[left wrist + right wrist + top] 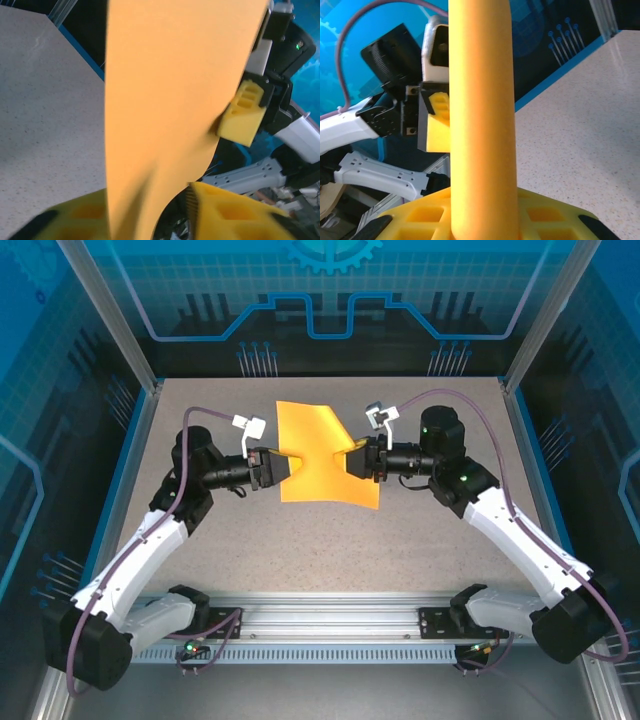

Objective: Fold a paper plane with a square sheet of paper (fold left side to right side)
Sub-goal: Place a square sheet of paper at the center of the table.

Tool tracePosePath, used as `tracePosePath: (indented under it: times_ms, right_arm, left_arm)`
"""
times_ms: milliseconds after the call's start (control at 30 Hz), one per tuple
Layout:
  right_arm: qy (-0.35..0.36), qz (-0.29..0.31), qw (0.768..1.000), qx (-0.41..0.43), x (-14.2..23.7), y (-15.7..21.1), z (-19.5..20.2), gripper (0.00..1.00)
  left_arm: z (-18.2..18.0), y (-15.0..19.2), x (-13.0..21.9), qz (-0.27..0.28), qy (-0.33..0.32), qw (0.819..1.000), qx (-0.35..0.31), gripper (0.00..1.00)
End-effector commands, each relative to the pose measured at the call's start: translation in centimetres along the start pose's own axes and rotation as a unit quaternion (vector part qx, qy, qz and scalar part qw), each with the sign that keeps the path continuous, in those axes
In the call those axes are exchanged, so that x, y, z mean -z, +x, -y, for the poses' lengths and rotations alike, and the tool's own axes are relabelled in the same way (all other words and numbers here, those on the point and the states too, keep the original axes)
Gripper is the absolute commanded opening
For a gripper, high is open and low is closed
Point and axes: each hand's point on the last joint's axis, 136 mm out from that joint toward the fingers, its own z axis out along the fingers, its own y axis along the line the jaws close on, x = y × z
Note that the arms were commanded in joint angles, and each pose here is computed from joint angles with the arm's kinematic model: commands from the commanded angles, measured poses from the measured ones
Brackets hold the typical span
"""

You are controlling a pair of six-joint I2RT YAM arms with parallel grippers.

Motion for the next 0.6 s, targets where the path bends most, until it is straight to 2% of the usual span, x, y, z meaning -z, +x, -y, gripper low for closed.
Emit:
tracePosePath:
  times_ms: [0,67,267,400,567]
  right_arm:
    - [0.034,0.006,0.999,0.0,1.0,-0.1,1.0,0.28]
    - [0.052,0.005,0.999,-0.007,1.3,0.3,1.9,0.3]
    - [0.141,-0.019,0.99,-0.026,2.5,2.5,5.6,0.54]
    - [0.21,-0.054,0.975,-0.052,3.5,4.9,8.9,0.68]
    - [0.26,-0.076,0.959,-0.087,4.4,7.8,12.1,0.81]
  left_arm:
    - [0.4,-0.1,0.0,0.0,-0.001,1.0,-0.011,0.2]
    - [-0.6,0.3,-0.2,-0.004,-0.013,1.0,0.003,0.14]
    - [-5.0,2.9,-1.5,-0.023,-0.072,0.995,0.066,0.01]
    - [-8.3,6.0,-2.9,-0.054,-0.1,0.986,0.121,0.0]
    - [-12.8,10.0,-3.7,-0.081,-0.159,0.968,0.174,0.0]
